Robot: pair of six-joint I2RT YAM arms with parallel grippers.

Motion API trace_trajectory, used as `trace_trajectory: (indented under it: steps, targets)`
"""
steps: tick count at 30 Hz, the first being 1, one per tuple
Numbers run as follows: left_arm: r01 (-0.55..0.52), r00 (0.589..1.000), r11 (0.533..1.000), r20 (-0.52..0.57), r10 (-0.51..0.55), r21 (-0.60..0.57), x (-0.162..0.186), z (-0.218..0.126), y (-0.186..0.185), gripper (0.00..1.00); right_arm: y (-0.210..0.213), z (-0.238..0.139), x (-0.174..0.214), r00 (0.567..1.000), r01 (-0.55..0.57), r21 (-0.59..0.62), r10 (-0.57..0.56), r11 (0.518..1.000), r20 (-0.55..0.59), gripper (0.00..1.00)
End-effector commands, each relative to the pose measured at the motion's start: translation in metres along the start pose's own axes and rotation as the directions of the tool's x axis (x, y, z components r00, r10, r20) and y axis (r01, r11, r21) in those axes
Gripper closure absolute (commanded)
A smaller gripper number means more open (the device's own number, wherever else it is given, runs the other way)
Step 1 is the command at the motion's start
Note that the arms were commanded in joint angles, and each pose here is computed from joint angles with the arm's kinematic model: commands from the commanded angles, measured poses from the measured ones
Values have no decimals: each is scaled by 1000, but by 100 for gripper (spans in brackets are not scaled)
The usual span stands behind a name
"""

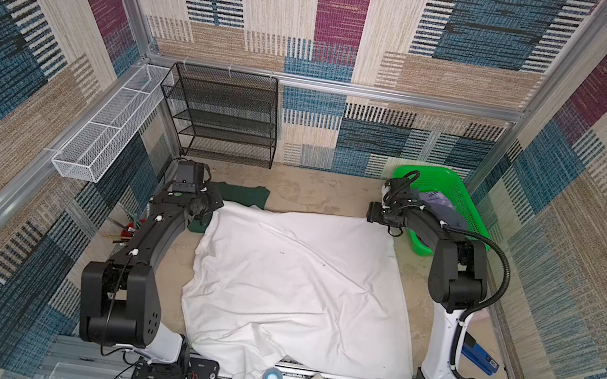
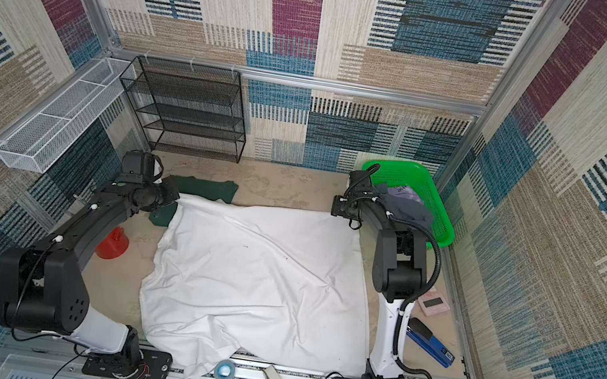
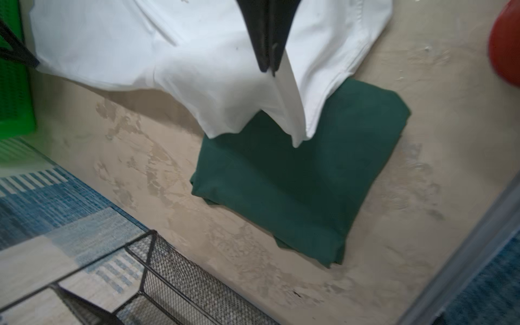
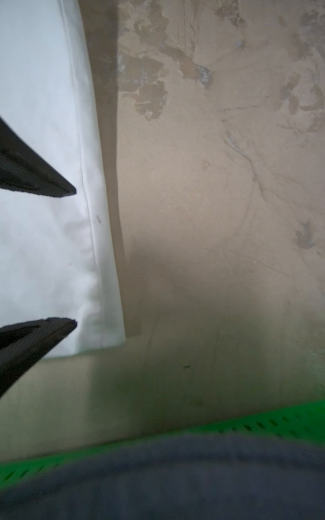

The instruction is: Fold and stack the t-shirts

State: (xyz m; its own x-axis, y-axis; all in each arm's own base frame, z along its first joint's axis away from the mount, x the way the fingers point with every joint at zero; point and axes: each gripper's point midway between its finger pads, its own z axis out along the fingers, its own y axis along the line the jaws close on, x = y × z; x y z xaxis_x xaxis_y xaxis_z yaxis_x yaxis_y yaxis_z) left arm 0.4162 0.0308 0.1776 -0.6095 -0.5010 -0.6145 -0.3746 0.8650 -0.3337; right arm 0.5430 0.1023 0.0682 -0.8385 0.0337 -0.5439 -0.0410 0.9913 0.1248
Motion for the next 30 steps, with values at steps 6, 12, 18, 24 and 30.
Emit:
trace_trajectory:
  steps: [6,12,18,24,30]
  targets:
    - [57,998,992,28,-54,-109,-7,-1,35,100,1,13,-8,1000,11,15,-11,1000,-12,32]
    - [57,998,995,10,-56,-83,-5,6,32,100,12,28,-5,998,26,-15,-27,1000,-55,38]
    - [43,999,996,-2,-44,-72,-4,7,29,100,18,38,14,994,28,-20,-30,999,-103,46]
    - [38,999,997,-8,-38,-63,-3,7,28,100,21,41,23,993,27,-36,-31,999,-117,66]
    - [33,999,999,-22,-33,-2,-5,11,16,100,21,25,0,998,41,-15,-41,999,-53,100]
